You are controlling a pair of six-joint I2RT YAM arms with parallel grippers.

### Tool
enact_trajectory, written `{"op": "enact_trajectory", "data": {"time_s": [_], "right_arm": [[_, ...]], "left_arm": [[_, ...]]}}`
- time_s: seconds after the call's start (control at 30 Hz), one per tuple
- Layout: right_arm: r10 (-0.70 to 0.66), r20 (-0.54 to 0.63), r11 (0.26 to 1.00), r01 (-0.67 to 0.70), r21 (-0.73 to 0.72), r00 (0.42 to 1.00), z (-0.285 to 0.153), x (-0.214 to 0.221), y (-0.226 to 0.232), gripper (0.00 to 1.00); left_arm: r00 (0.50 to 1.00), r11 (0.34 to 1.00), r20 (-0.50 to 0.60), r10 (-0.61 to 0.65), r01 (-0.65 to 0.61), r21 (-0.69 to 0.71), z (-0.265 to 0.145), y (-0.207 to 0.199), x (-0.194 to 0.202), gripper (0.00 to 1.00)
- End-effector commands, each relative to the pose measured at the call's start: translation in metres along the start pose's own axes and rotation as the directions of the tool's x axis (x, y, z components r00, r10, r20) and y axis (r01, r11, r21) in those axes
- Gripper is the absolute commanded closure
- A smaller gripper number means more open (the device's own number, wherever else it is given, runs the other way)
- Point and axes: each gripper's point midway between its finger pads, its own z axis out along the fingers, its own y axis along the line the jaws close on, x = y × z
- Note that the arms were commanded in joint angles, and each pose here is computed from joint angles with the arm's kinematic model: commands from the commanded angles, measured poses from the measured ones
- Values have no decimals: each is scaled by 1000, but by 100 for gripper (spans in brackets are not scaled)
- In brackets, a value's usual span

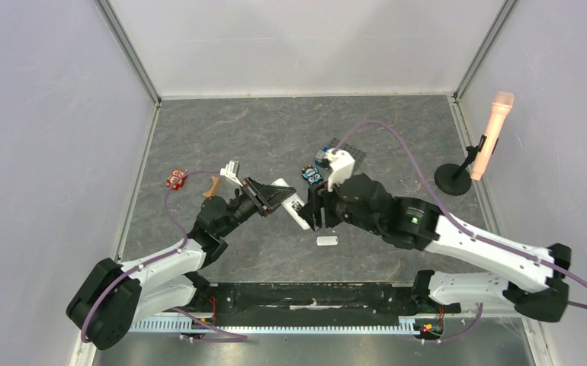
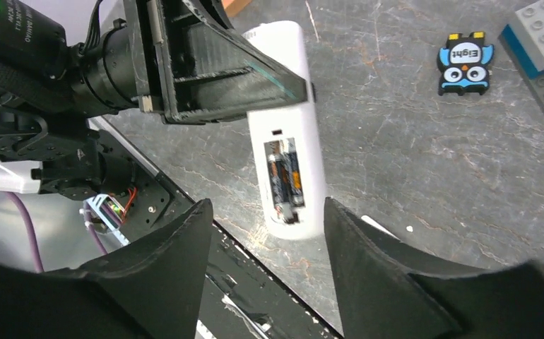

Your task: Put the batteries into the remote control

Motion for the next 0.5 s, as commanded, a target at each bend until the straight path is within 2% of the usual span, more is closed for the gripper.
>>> {"op": "enact_trajectory", "data": {"time_s": [0.0, 0.1, 0.2, 0.37, 0.47], "right_arm": [[190, 143, 981, -185, -48, 971, -18, -12, -3, 33], [323, 225, 942, -291, -166, 919, -28, -16, 1, 26], [421, 264, 896, -353, -268, 868, -35, -22, 8, 24], [473, 291, 871, -392, -295, 832, -35, -29, 8, 23], [527, 327, 841, -426, -333, 784, -41, -38, 6, 26]], "left_arm": [[995, 991, 48, -85, 79, 104, -3, -32, -12, 98], [990, 982, 63, -122, 111, 155, -5, -46, -17, 98], [985, 968, 68, -159, 142, 206, -7, -61, -22, 98], [974, 948, 81, -210, 182, 262, -8, -77, -30, 98], [970, 935, 76, -233, 202, 293, -8, -84, -32, 98]]}}
